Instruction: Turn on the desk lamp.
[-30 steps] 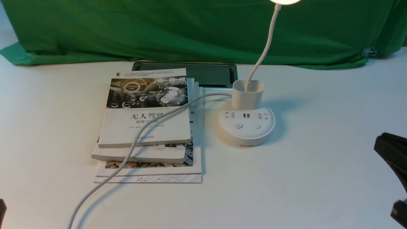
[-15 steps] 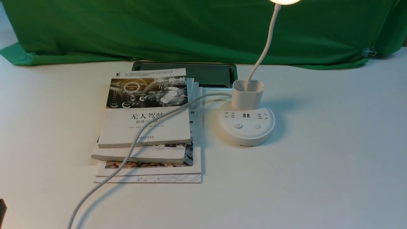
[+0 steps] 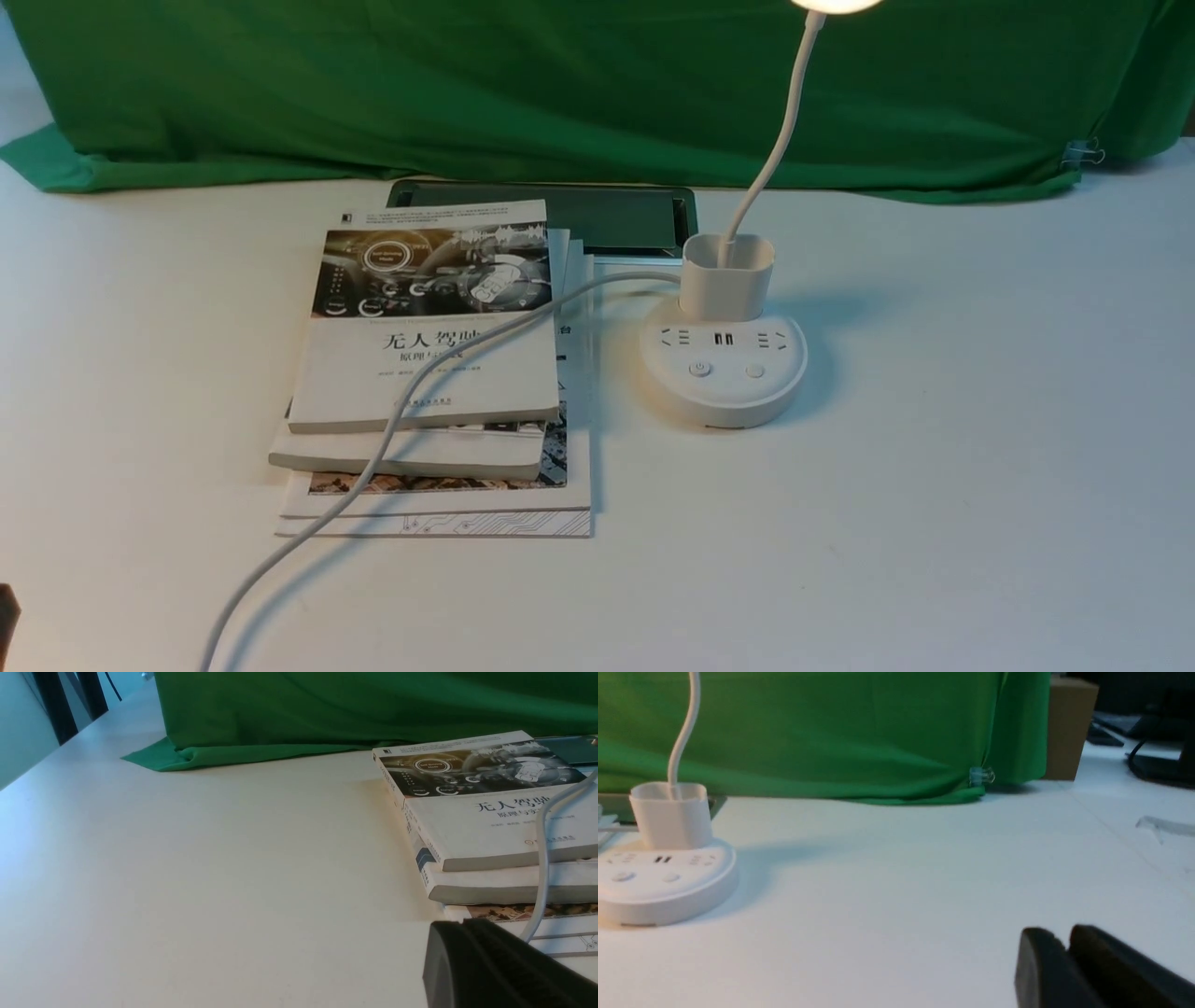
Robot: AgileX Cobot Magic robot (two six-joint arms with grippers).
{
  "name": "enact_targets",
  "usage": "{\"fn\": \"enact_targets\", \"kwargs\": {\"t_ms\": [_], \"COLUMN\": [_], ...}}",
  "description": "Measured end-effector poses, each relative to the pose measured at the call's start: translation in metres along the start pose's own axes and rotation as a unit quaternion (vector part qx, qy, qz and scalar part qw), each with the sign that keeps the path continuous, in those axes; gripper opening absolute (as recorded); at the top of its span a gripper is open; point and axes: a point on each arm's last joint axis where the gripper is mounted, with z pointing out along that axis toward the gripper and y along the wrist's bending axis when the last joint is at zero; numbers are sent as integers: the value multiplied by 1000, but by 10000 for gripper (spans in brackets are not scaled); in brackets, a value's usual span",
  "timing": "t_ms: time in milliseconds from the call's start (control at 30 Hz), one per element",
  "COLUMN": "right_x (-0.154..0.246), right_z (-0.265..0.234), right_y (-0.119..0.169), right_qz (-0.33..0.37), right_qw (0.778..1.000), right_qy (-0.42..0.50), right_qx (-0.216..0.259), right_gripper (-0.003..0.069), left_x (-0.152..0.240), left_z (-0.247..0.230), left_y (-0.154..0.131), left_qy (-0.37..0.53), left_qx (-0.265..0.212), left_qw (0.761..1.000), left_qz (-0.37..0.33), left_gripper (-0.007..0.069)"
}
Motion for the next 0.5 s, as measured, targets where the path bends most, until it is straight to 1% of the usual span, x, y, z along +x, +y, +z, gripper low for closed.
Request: {"fn": "enact_targets", "kwargs": {"t_ms": [133, 500], "right_x": [5, 6], "right_z": [0, 0], "right_y": [1, 1], "right_qz": [7, 9], "right_qw": [1000, 999], "right_qy": [26, 32], "right_qx": [-6, -6], "right_gripper": [154, 188], "left_x": [0, 0], "left_z": [0, 0], "left_y": [0, 0], "left_qy": [0, 0], "left_qx": [0, 0], "left_qw": [1000, 1000], "left_qz": [0, 0], "left_gripper": [21, 21]}}
